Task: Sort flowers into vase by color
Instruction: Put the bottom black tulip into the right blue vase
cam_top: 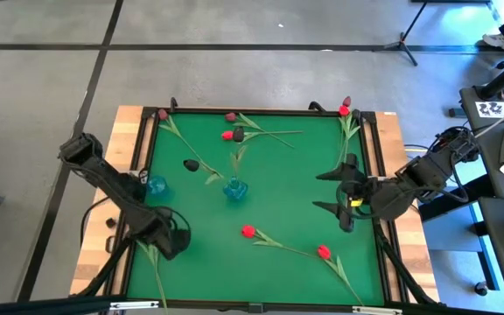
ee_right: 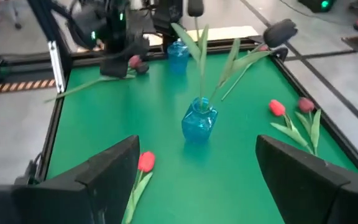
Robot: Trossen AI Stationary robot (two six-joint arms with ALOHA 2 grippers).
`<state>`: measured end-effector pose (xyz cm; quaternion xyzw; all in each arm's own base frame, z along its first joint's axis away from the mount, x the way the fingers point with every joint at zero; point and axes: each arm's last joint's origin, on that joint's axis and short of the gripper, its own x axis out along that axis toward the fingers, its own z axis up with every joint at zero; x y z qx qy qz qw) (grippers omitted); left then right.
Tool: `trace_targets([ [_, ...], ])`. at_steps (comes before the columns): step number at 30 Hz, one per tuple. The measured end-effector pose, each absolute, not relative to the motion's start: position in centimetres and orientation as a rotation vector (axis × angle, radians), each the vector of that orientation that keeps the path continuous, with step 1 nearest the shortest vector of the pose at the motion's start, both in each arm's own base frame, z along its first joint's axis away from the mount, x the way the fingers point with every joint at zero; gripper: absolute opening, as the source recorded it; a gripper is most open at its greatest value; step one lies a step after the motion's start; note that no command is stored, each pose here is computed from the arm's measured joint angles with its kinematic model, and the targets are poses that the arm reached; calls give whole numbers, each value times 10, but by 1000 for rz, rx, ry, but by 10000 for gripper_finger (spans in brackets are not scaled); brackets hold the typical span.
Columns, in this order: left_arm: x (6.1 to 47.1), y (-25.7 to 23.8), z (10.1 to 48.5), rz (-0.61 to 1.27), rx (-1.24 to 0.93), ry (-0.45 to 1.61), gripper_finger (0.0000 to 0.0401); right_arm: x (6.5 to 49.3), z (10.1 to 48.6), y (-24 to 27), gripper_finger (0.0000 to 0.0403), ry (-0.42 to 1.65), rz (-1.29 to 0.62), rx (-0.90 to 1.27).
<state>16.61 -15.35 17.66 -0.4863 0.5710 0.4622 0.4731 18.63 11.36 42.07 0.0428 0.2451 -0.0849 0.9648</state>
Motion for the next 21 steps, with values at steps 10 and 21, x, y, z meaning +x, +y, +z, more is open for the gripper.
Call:
trace_targets([
  [10, 164, -144, 160, 1147, -1187, 1370, 214, 188, 420, 114, 319, 483, -214, 183],
  [21, 147, -148, 177, 1112, -951, 1488, 214, 197, 414, 118, 319, 457, -302, 159],
])
